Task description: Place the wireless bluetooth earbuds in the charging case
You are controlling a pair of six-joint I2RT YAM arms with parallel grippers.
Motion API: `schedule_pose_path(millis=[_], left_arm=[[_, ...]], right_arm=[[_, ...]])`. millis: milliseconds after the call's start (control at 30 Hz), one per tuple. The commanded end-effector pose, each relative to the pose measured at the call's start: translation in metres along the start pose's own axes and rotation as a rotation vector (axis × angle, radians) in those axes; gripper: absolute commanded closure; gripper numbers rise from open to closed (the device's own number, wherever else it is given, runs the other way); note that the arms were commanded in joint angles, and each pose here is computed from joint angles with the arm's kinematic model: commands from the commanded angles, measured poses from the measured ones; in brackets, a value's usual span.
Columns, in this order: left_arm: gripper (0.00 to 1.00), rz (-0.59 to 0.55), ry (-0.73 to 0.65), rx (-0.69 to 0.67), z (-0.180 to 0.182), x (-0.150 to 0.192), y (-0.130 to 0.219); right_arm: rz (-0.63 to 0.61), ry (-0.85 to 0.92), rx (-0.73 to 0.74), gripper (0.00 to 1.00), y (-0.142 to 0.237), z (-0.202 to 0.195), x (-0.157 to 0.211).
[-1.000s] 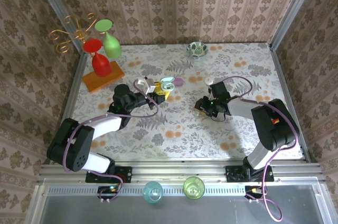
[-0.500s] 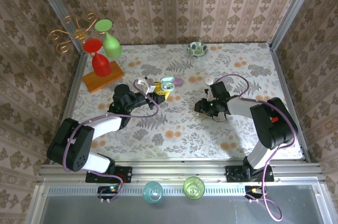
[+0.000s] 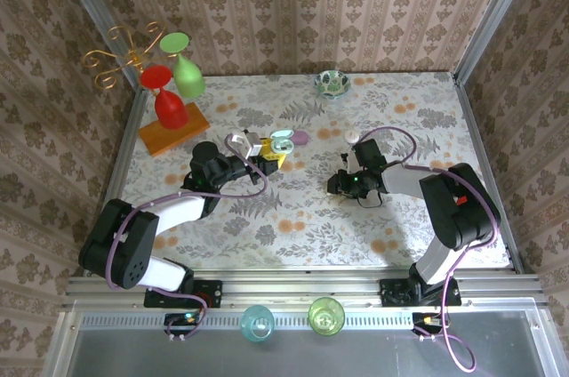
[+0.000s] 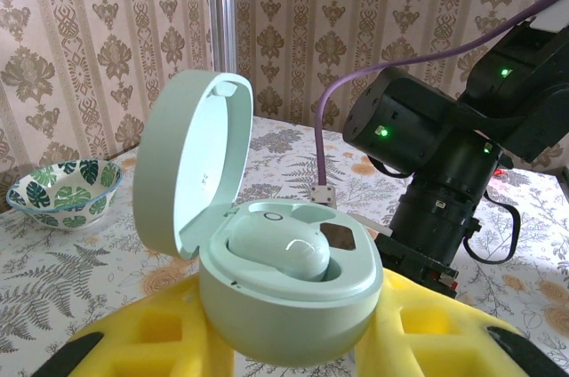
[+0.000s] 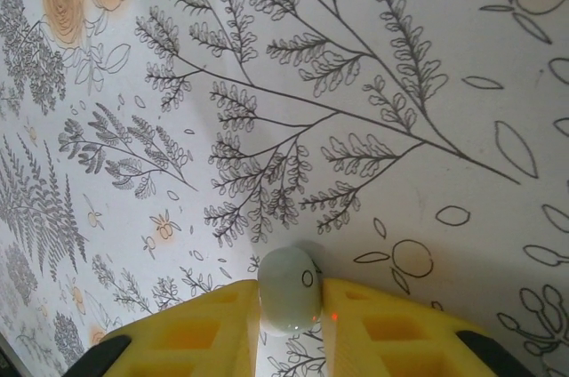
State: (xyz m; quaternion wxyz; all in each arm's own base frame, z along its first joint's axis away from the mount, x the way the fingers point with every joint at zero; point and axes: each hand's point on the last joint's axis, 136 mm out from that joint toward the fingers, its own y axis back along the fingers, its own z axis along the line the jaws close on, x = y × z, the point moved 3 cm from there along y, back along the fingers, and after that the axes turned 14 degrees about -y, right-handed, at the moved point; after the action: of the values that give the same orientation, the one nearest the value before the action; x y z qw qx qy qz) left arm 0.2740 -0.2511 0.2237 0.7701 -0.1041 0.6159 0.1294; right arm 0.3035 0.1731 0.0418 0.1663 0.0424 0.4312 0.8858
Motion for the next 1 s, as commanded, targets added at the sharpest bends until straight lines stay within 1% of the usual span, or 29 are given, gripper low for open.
schedule_pose_path(millis=[0, 233, 367, 500, 733, 967], left_arm=[[0.74, -0.030, -0.047, -0.006, 0.003, -0.013, 0.002], [0.74, -0.028, -0.050, -0.008, 0.004, -0.013, 0.001], [0.74, -0.028, -0.045, -0.002, 0.005, -0.012, -0.001], [0.74, -0.031, -0.038, 0.000, 0.006, -0.010, -0.003], [0.74, -0.036, -0.021, 0.020, 0.006, -0.010, -0.006], [0.74, -0.025, -0.013, 0.028, 0.005, -0.008, -0.006]], right_arm=[[0.024, -0.016, 0.031, 0.75, -0.008, -0.008, 0.003], [0.013, -0.011, 0.028, 0.79, -0.004, -0.003, 0.000], [-0.023, 0.030, 0.037, 0.80, 0.013, 0.006, -0.003], [-0.091, 0.110, 0.052, 0.80, 0.042, 0.023, -0.009], [-0.198, 0.247, -0.001, 0.80, 0.097, 0.072, -0.016], [-0.314, 0.479, -0.084, 0.80, 0.150, 0.143, -0.012]])
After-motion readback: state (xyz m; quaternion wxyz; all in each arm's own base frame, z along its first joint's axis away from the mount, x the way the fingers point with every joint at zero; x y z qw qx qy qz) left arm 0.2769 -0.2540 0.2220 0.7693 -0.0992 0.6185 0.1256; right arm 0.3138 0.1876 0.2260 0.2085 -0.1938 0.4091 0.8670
